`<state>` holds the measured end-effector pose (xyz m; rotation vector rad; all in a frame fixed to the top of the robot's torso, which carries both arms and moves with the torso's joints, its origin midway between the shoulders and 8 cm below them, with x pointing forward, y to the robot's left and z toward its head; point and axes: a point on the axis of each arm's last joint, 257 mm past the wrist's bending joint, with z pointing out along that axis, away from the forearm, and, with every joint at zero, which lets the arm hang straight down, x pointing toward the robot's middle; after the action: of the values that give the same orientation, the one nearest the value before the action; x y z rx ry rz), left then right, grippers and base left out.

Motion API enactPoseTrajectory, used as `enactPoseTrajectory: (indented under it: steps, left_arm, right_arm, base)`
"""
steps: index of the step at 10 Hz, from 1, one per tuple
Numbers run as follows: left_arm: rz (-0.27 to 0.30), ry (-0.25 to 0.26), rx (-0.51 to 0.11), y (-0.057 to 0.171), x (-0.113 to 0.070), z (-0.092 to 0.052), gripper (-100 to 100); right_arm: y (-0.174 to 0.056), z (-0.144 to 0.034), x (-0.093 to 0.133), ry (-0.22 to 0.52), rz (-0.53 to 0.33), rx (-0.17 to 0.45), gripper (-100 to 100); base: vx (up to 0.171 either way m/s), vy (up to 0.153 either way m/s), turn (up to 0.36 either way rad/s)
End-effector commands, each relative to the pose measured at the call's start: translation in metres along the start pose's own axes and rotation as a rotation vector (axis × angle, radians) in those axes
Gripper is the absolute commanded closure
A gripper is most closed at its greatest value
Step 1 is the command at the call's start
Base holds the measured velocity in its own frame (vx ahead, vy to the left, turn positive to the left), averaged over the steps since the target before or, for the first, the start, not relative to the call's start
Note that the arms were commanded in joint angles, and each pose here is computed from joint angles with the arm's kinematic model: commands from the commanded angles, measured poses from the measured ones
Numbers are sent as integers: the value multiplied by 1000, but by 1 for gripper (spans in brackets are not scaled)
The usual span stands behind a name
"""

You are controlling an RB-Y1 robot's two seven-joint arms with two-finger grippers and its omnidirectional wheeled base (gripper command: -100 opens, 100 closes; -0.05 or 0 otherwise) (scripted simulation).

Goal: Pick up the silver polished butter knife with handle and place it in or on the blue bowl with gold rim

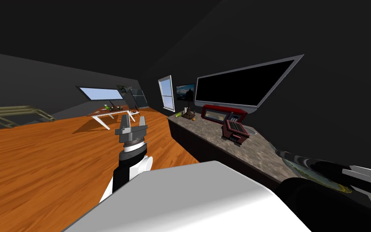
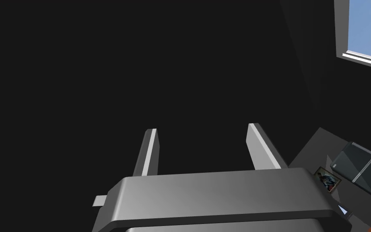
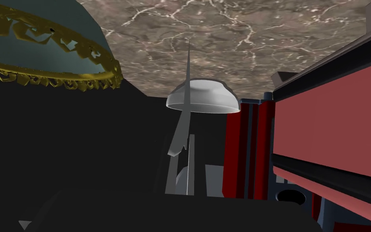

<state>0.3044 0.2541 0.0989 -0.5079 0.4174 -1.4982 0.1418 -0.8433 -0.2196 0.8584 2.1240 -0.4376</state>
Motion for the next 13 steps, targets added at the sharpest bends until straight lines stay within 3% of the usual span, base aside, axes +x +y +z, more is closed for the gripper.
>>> enactPoseTrajectory:
  steps: [1,13]
  left_arm:
    - [0,0,0,0,0,0,0]
    - [0,0,0,0,0,0,0]
  right_arm:
    - [0,-2,-2,9,-9,-18,100]
    - [-15,-27,-9,99,-64,-96,100]
  base:
    - [13,-34,-57]
    - [15,-71,-62]
